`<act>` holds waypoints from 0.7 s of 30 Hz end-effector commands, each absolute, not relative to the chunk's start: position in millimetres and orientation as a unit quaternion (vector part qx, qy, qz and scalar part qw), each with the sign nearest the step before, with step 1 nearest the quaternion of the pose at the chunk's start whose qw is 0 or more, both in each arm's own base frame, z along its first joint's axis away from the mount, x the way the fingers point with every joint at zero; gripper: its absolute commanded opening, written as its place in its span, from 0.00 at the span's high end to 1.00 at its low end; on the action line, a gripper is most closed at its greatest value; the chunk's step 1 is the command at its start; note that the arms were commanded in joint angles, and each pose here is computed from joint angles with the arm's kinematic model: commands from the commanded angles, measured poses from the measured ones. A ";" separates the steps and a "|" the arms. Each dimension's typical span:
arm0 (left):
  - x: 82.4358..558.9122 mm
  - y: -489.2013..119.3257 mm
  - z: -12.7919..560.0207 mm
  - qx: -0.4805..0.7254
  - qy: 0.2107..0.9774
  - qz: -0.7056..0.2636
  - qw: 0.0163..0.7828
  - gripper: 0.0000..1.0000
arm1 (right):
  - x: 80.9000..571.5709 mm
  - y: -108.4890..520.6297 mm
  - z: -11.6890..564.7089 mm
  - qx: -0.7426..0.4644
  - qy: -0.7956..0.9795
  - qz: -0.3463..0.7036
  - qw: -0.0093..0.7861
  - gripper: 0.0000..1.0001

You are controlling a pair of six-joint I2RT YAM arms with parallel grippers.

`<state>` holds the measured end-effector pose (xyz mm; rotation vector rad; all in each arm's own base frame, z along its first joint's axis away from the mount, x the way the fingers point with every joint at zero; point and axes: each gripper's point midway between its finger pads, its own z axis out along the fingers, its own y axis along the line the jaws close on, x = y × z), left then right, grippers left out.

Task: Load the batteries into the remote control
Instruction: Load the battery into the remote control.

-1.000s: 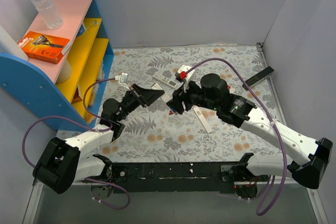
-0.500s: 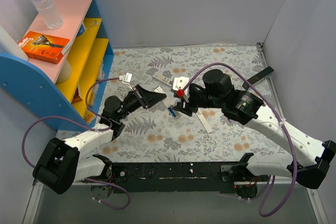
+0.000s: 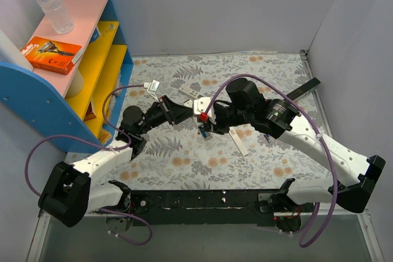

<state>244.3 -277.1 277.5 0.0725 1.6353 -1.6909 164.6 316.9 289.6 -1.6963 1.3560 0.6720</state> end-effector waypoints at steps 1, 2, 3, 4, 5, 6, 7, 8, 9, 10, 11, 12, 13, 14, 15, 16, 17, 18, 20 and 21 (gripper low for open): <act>239.5 -278.9 298.0 0.060 0.627 -0.667 0.398 1.00 | 162.5 321.4 305.2 -0.689 0.514 0.273 0.431 0.64; 238.2 -279.4 298.1 0.062 0.627 -0.669 0.396 1.00 | 163.2 321.6 304.5 -0.690 0.514 0.271 0.431 0.66; 238.5 -279.4 299.2 0.064 0.626 -0.669 0.396 1.00 | 163.2 321.5 303.5 -0.691 0.515 0.271 0.429 0.67; 237.7 -280.0 298.9 0.065 0.626 -0.670 0.395 1.00 | 163.9 322.2 302.0 -0.693 0.514 0.270 0.428 0.68; 237.4 -280.1 298.9 0.066 0.626 -0.670 0.394 1.00 | 164.1 322.5 302.1 -0.693 0.514 0.270 0.428 0.68; 237.6 -280.3 299.9 0.067 0.625 -0.670 0.395 1.00 | 164.2 322.7 300.8 -0.693 0.514 0.270 0.427 0.69; 237.2 -280.6 299.9 0.069 0.624 -0.671 0.394 1.00 | 164.7 322.7 300.4 -0.693 0.514 0.269 0.428 0.70; 236.8 -280.6 300.7 0.069 0.624 -0.672 0.394 1.00 | 164.6 323.1 298.9 -0.694 0.514 0.269 0.426 0.71; 236.7 -280.9 300.2 0.070 0.624 -0.672 0.393 1.00 | 164.7 323.1 297.4 -0.695 0.515 0.269 0.424 0.71; 236.7 -281.0 300.9 0.070 0.623 -0.672 0.393 1.00 | 164.3 323.9 295.7 -0.696 0.515 0.270 0.422 0.72; 236.8 -281.2 301.0 0.071 0.623 -0.672 0.393 1.00 | 165.4 323.6 294.5 -0.696 0.516 0.268 0.421 0.72; 236.6 -281.3 301.6 0.072 0.623 -0.673 0.393 1.00 | 165.6 323.4 292.8 -0.696 0.518 0.267 0.420 0.72; 236.4 -281.4 301.2 0.072 0.623 -0.673 0.392 1.00 | 166.4 324.0 293.2 -0.695 0.517 0.267 0.422 0.72; 236.1 -281.5 301.2 0.073 0.623 -0.673 0.391 1.00 | 166.6 324.3 293.1 -0.695 0.517 0.267 0.423 0.72; 235.6 -281.6 301.3 0.075 0.623 -0.673 0.392 1.00 | 166.7 324.5 294.2 -0.695 0.516 0.267 0.424 0.72; 235.7 -281.5 300.7 0.075 0.624 -0.673 0.390 1.00 | 167.3 324.8 293.1 -0.695 0.515 0.266 0.425 0.72; 235.4 -281.8 301.6 0.077 0.622 -0.674 0.391 1.00 | 166.9 325.1 292.3 -0.696 0.515 0.266 0.424 0.72; 235.4 -282.1 301.5 0.076 0.623 -0.674 0.390 1.00 | 167.8 325.0 293.2 -0.695 0.516 0.265 0.425 0.72; 235.2 -282.1 301.7 0.078 0.623 -0.674 0.390 1.00 | 168.0 325.2 292.7 -0.696 0.516 0.265 0.425 0.72; 235.2 -282.3 301.1 0.078 0.623 -0.674 0.389 1.00 | 168.0 325.2 291.9 -0.696 0.516 0.265 0.423 0.72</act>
